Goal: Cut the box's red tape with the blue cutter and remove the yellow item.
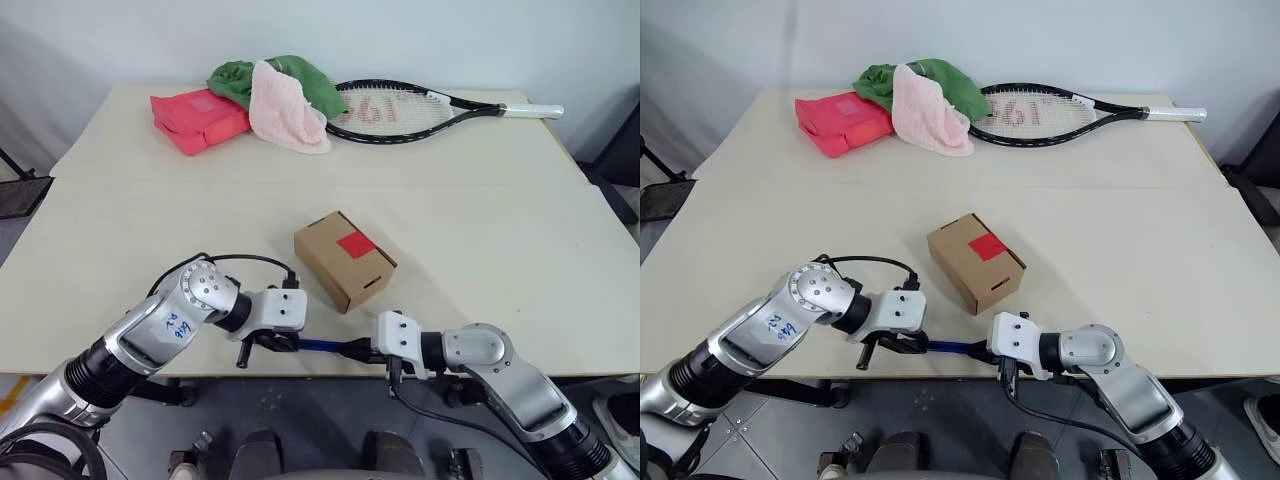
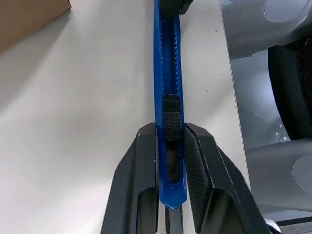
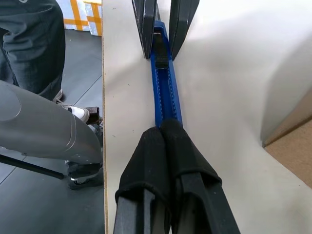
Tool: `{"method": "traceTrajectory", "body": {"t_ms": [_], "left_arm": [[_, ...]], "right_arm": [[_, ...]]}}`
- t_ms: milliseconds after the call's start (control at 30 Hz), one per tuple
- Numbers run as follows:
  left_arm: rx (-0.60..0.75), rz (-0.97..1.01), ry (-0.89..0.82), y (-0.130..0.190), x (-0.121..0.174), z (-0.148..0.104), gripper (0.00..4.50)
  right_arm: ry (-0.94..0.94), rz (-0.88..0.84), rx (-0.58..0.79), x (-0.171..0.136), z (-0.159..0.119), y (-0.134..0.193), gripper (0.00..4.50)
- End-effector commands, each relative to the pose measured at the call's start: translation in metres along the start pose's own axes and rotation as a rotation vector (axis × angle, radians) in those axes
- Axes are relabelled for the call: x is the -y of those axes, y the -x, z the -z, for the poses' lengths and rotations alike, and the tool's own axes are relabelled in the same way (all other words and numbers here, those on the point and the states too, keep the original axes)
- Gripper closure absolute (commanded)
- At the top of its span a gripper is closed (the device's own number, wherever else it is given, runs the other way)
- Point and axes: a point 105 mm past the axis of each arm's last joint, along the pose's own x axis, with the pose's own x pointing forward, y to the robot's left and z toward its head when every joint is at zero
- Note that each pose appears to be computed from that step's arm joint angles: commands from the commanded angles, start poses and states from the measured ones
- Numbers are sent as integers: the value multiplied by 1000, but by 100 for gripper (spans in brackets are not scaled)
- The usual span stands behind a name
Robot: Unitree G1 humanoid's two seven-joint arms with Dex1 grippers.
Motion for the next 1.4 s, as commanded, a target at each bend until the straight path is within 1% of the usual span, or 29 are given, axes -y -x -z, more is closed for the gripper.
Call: {"method": "traceTrajectory", "body": {"t_ms": [33,267,500,633,767,933,1100,1200,1267,1367,1400], "left_arm": [[-40,11,23,5,6,11,409],[-29,4,19,2,7,11,409],[-9,7,12,-3,9,5,409],[-13,8,15,-1,11,6,409],[-2,-9,26,1,10,5,409],[29,-20,21,1,9,2,409],[52,-40,0,0,5,1,409],[112,-44,-30,-1,5,-6,409],[170,-47,-52,-1,5,-12,409],[248,-64,-111,2,3,-20,409],[286,-74,-128,5,2,-22,409]], "right_arm": [[-22,31,-48,5,10,5,443],[-32,29,-44,1,10,5,443],[-52,28,13,2,-2,10,443],[-74,40,50,5,-9,21,443],[-119,64,111,5,-21,46,443],[-154,106,102,2,-17,76,443],[-185,114,104,-5,-18,83,443],[-230,137,137,-4,-23,84,443],[-295,155,168,-3,-26,87,443],[-389,151,189,-6,-29,92,382],[-422,151,199,-7,-32,96,351]]}}
